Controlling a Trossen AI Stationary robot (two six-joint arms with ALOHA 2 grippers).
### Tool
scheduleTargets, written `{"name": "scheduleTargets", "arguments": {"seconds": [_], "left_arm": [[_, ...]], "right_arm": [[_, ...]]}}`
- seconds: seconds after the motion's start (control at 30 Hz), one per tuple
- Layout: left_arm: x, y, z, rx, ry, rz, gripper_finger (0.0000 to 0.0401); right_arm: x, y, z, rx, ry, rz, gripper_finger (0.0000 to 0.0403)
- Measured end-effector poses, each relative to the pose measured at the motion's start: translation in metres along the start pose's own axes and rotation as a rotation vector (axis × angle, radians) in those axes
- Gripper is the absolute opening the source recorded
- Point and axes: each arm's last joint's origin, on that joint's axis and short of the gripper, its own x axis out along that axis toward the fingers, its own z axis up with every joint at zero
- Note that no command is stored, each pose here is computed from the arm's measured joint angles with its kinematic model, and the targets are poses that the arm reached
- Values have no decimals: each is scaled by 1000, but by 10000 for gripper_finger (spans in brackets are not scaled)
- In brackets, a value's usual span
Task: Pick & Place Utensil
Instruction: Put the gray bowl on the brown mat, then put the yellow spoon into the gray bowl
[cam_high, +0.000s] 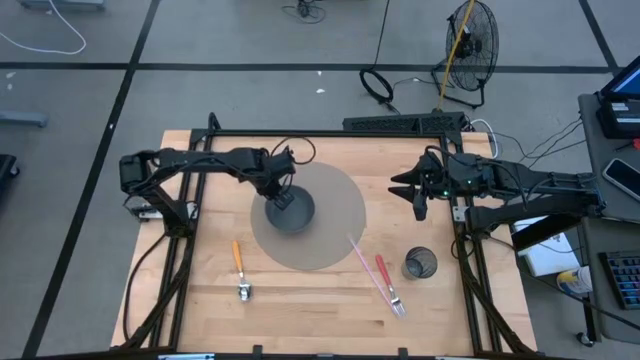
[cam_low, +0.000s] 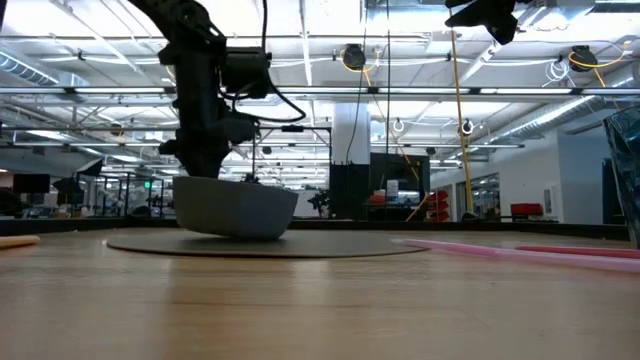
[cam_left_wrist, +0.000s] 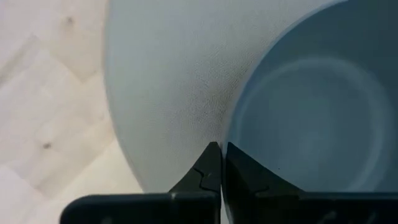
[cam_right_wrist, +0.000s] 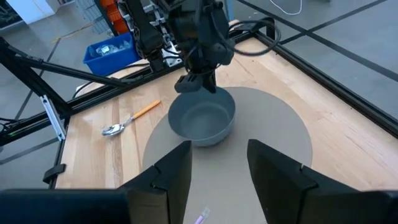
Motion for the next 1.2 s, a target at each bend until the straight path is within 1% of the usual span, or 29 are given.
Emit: {"name": "scheduleTargets", "arguments": {"seconds": [0.17,0.27,0.5,0.57,0.67,0.93,1.1,1.2], "left_arm": [[5,-2,-6,-2,6,1,8],[5,-4,-5,-3,-11,1,14],[5,-5,-3,-10,-39,-13,15],[5,-5,-3,-10,-40,-12,22],[5,-5,-3,-10,-42,-9,46],[5,-5,-2,-29,-51,-14,129],[-14,-4,-3,-32,-120,-51,168],[-34,-1,-5,-36,-191,-83,184]], "right_arm": [[0,0,0,-3,0,-1,153],[0,0,0,-9,-1,-1,153],[0,0,0,-11,-2,-4,153],[0,0,0,-11,-2,-4,153],[0,0,0,-11,-2,-4,153],[0,0,0,-11,-2,-4,153],[0,0,0,-11,-2,-5,153],[0,0,0,-11,-2,-5,153]]}}
